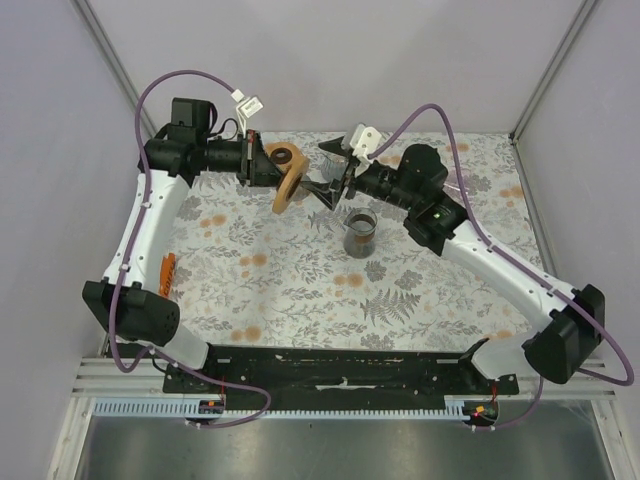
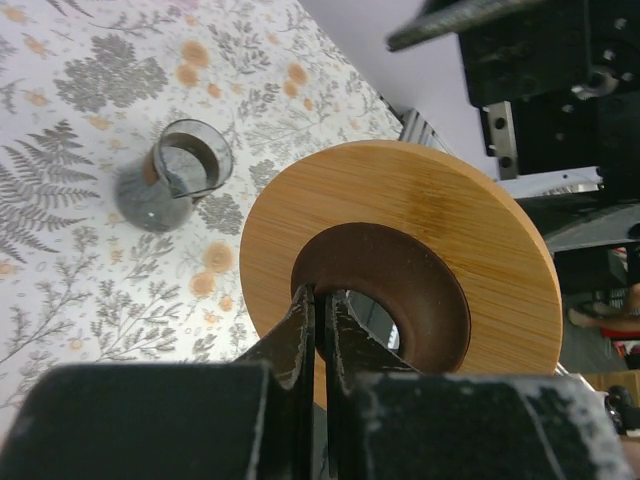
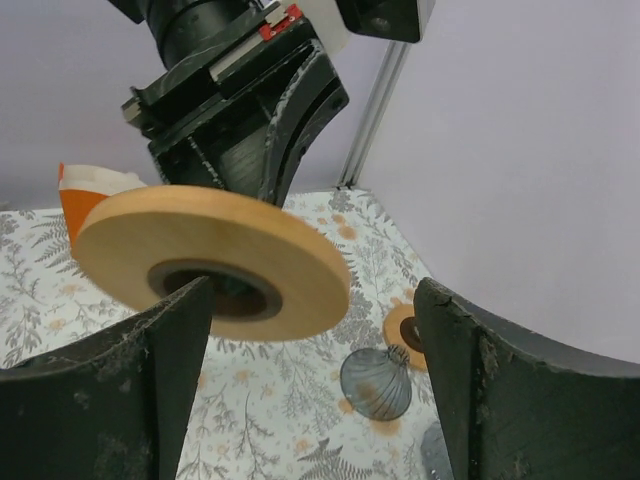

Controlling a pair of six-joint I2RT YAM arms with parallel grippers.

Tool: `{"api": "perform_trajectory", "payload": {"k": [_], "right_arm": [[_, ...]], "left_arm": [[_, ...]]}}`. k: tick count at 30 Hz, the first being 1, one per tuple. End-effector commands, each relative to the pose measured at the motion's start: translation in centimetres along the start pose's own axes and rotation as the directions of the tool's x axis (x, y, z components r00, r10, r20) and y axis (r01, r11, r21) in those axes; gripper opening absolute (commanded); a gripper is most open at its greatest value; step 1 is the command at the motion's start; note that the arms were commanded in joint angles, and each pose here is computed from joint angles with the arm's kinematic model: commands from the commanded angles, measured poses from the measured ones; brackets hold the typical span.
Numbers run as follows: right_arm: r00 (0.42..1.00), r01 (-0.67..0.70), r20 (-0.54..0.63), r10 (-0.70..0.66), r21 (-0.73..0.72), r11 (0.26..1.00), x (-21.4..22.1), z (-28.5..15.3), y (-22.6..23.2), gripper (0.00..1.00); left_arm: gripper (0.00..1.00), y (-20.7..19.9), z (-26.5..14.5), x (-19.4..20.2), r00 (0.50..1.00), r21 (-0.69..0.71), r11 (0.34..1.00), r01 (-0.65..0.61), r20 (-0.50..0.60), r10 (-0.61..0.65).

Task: Place the coffee filter in the dripper
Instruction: Place the dripper holder onto the coffee server.

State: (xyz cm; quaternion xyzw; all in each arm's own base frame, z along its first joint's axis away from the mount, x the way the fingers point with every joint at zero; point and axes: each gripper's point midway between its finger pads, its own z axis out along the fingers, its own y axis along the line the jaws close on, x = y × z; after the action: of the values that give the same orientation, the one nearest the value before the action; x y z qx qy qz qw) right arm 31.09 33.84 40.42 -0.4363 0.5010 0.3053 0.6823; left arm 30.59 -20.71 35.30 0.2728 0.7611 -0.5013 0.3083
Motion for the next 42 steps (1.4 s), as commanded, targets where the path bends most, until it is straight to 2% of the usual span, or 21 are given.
{"api": "perform_trajectory", "payload": {"k": [1, 7, 9, 10, 12, 16, 18, 19, 21, 23, 25, 29, 33, 38, 42], "right_arm": [[0.986, 0.071, 0.149, -0.073, 0.014, 0.997, -3.2, 1.6, -1.0, 0.87], [0.987, 0.065, 0.147, -0.059, -0.035, 0.997, -2.4, 2.9, -0.3, 0.82], [0.989, 0.054, 0.142, -0.046, -0.049, 0.997, -2.0, 3.3, -0.1, 0.78], [0.989, 0.048, 0.139, -0.040, -0.058, 0.997, -1.9, 3.4, 0.0, 0.73], [0.990, 0.034, 0.139, -0.023, -0.073, 0.997, -2.1, 3.6, 0.2, 0.57], [0.992, -0.004, 0.122, 0.012, -0.062, 0.998, -2.1, 3.4, 0.1, 0.15], [0.996, -0.033, 0.083, 0.036, -0.039, 0.999, -1.8, 3.1, -0.2, 0.00], [0.997, -0.050, 0.052, 0.051, -0.020, 0.999, -1.3, 3.0, -0.5, 0.00], [0.997, -0.074, 0.000, 0.074, 0.009, 0.997, -0.8, 2.4, -1.0, 0.00], [0.992, -0.099, -0.075, 0.101, 0.035, 0.994, 0.0, 1.8, -1.5, 0.00], [0.972, -0.138, -0.179, 0.150, 0.078, 0.987, 1.3, 0.5, -2.5, 0.00], [0.894, -0.203, -0.368, 0.255, 0.174, 0.964, 4.4, -2.8, -3.6, 0.00], [0.759, -0.221, -0.545, 0.356, 0.300, 0.928, 7.6, -7.7, -4.0, 0.00], [0.559, -0.204, -0.698, 0.447, 0.407, 0.890, 10.9, -13.6, -3.2, 0.00], [0.461, -0.202, -0.748, 0.478, 0.436, 0.877, 11.9, -15.0, -3.1, 0.00]], "left_arm": [[0.02, -5.2, -0.6, -0.3, 0.999, 0.123, 0.992, -0.035, 0.027, 0.032], [0.02, -6.1, -0.2, -0.3, 0.999, 0.153, 0.987, -0.046, 0.025, 0.043], [0.02, -6.1, 0.0, -0.1, 0.999, 0.154, 0.987, -0.045, 0.020, 0.042], [0.02, -6.0, 0.2, 0.0, 0.999, 0.156, 0.987, -0.036, 0.016, 0.034], [0.02, -5.7, 0.4, 0.0, 0.999, 0.151, 0.988, -0.031, 0.012, 0.030], [0.02, -4.6, 0.9, -0.3, 1.000, 0.111, 0.994, -0.019, 0.013, 0.018], [0.02, -3.5, 1.0, -0.6, 1.000, 0.062, 0.998, -0.018, 0.020, 0.017], [0.07, -2.8, 1.2, -0.7, 1.000, 0.028, 0.999, -0.021, 0.023, 0.020], [0.34, -1.1, 1.0, -0.9, 0.999, -0.072, 0.997, -0.037, 0.032, 0.040], [0.55, 0.8, 0.5, -1.0, 0.998, -0.183, 0.982, -0.047, 0.034, 0.054], [0.66, 3.0, -0.7, -1.3, 0.997, -0.316, 0.947, -0.048, 0.041, 0.065], [0.72, 7.0, -3.5, -2.1, 0.994, -0.537, 0.843, -0.041, 0.060, 0.087], [0.73, 9.1, -4.8, -1.7, 0.991, -0.626, 0.776, -0.084, 0.030, 0.132], [0.73, 10.4, -4.3, -1.6, 0.988, -0.629, 0.771, -0.098, 0.029, 0.148], [0.73, 10.9, -3.5, -0.5, 0.991, -0.602, 0.791, -0.109, -0.003, 0.134]]}}
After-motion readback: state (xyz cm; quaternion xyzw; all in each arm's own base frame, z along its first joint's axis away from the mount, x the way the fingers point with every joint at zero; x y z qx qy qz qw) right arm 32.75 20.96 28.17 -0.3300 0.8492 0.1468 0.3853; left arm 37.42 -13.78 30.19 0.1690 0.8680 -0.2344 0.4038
